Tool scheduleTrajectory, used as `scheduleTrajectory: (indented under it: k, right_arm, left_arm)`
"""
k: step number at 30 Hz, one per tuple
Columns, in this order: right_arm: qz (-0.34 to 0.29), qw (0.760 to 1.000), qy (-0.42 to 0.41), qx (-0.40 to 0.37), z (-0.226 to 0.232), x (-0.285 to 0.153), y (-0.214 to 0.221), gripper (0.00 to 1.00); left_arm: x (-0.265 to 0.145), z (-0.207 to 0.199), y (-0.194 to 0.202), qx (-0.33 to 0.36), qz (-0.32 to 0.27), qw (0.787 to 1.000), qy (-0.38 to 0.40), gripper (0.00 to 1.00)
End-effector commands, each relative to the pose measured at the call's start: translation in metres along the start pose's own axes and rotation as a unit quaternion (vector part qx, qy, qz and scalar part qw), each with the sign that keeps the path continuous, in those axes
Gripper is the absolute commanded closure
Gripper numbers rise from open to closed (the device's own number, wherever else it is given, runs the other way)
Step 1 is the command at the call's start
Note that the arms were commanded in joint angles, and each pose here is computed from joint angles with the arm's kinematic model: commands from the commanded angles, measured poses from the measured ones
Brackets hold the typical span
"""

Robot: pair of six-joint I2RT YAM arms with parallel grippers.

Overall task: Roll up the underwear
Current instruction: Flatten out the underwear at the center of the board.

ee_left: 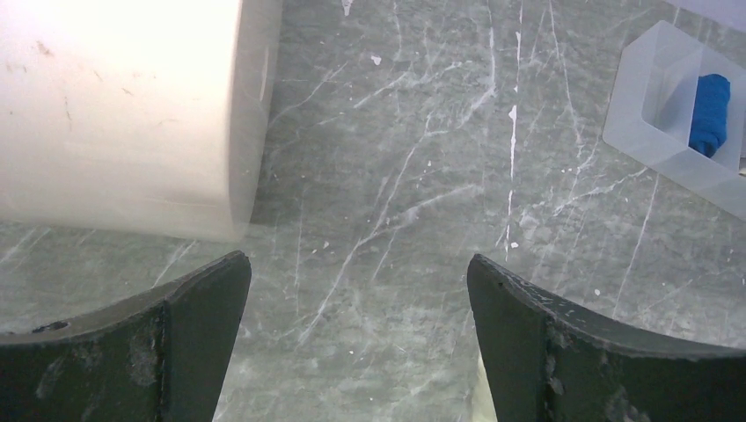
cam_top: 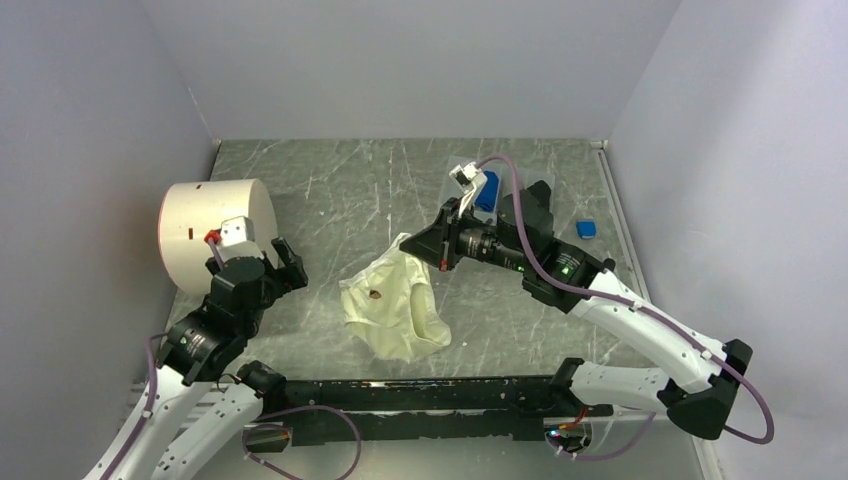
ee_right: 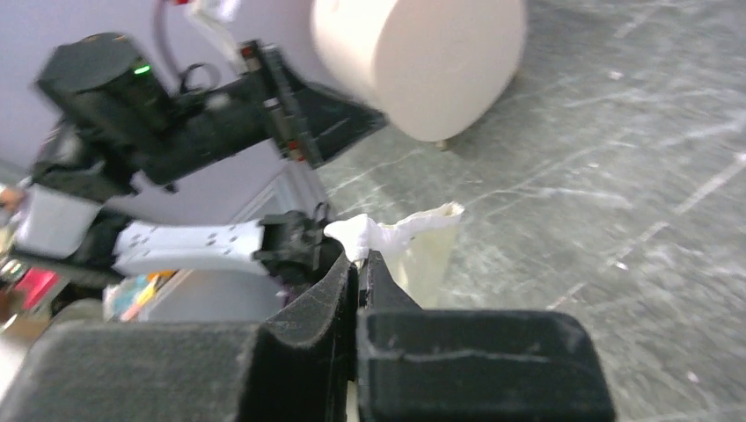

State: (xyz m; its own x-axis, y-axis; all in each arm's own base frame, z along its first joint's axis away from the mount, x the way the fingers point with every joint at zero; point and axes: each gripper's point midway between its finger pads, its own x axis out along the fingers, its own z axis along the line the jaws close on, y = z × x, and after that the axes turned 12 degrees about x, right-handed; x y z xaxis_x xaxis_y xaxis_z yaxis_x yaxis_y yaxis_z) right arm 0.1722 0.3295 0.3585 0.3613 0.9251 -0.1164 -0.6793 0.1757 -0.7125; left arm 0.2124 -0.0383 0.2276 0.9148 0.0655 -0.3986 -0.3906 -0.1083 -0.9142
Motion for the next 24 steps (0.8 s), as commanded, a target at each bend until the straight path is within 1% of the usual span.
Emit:
scheduleTrajectory:
  k: [1,3,4,5,7,10,14,18,19,21,24]
  right_arm:
    - [-0.04,0.986,0.157,0.029,-0.077,0.0,0.004,0.97]
    - [-0.052,0.97,0.233,0.043,-0.131,-0.008,0.014,0.98]
    - [-0.052,0.965,0.253,0.049,-0.156,-0.012,0.021,0.99]
    - [-0.036,0.962,0.262,0.064,-0.184,-0.018,0.037,0.99]
    - [-0.038,0.952,0.289,0.091,-0.233,-0.035,0.051,1.0]
    - [-0.029,0.941,0.31,0.129,-0.283,-0.057,0.068,1.0]
    - [-0.007,0.931,0.322,0.171,-0.317,-0.075,0.083,1.0]
    - [0.019,0.922,0.331,0.198,-0.334,-0.082,0.096,0.96]
    - [0.023,0.92,0.336,0.202,-0.337,-0.084,0.098,0.94]
    - [0.029,0.914,0.347,0.21,-0.343,-0.088,0.102,0.85]
    - [0.036,0.91,0.353,0.215,-0.346,-0.089,0.105,0.77]
  left_arm:
    - [-0.004,-0.005,-0.017,-0.014,-0.026,0.999,0.014,0.02]
    - [0.0,-0.019,-0.016,0.003,-0.026,0.998,0.05,0.02]
    - [0.002,-0.03,-0.015,0.014,-0.022,0.997,0.076,0.02]
    - [0.005,-0.041,-0.013,0.025,-0.018,0.994,0.102,0.02]
    - [0.01,-0.064,-0.005,0.048,0.001,0.987,0.155,0.02]
    - [0.02,-0.096,0.014,0.083,0.046,0.97,0.225,0.02]
    - [0.032,-0.122,0.038,0.102,0.103,0.95,0.276,0.02]
    - [0.05,-0.14,0.058,0.089,0.139,0.941,0.295,0.02]
    - [0.056,-0.144,0.065,0.087,0.15,0.939,0.297,0.02]
    - [0.069,-0.15,0.078,0.086,0.172,0.937,0.293,0.02]
    - [0.089,-0.158,0.088,0.087,0.194,0.934,0.286,0.02]
